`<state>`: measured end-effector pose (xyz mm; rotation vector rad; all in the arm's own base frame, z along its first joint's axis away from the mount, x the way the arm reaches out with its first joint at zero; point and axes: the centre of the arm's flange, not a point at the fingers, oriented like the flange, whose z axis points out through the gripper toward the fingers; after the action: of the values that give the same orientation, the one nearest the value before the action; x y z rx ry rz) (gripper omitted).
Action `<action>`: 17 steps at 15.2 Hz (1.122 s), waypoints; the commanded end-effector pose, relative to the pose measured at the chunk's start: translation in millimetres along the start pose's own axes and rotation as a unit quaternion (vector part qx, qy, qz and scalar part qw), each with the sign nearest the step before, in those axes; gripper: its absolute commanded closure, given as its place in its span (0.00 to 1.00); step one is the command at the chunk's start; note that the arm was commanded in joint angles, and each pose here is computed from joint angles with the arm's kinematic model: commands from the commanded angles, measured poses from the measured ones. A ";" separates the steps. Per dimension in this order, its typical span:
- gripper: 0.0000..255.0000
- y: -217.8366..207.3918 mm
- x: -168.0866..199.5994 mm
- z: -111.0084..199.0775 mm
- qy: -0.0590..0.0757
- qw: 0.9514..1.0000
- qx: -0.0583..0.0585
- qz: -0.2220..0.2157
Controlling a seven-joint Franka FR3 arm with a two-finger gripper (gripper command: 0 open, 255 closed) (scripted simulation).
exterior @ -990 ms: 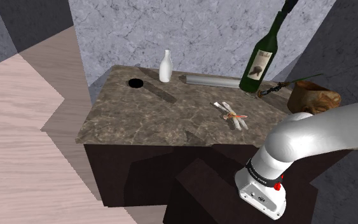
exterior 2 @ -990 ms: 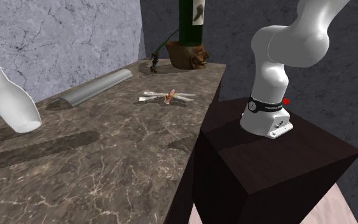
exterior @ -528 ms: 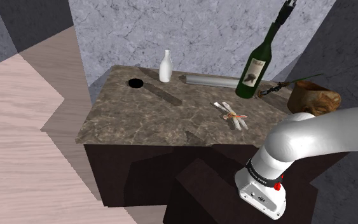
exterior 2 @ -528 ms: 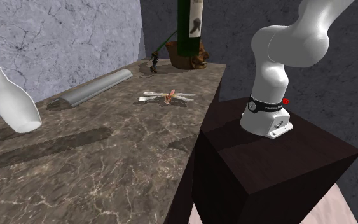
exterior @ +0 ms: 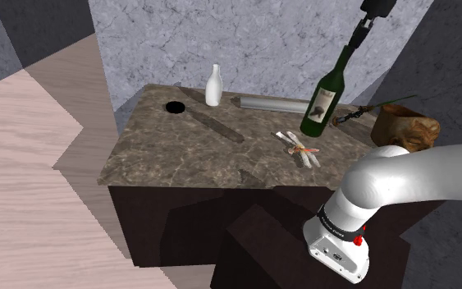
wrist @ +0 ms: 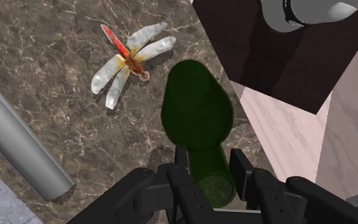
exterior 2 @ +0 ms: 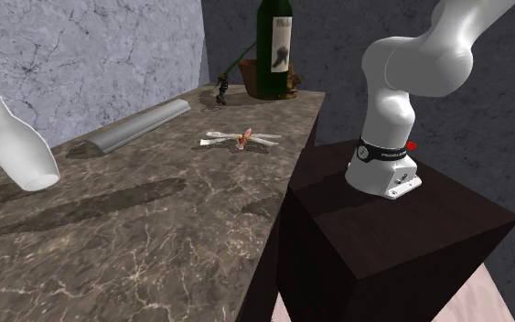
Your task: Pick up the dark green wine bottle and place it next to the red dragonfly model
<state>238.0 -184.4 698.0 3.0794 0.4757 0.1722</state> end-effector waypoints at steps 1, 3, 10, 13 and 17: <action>1.00 0.0 0.2 9.7 0.000 1.000 0.000 0.000; 1.00 -0.4 -0.9 20.2 0.000 1.000 0.000 0.000; 1.00 -1.7 -4.8 57.0 0.000 1.000 0.000 0.000; 1.00 -2.3 -6.5 72.7 0.000 1.000 0.000 0.000; 1.00 -3.1 -8.7 93.7 0.000 1.000 0.000 0.000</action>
<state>239.7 -184.2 610.1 3.0796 0.4757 0.1720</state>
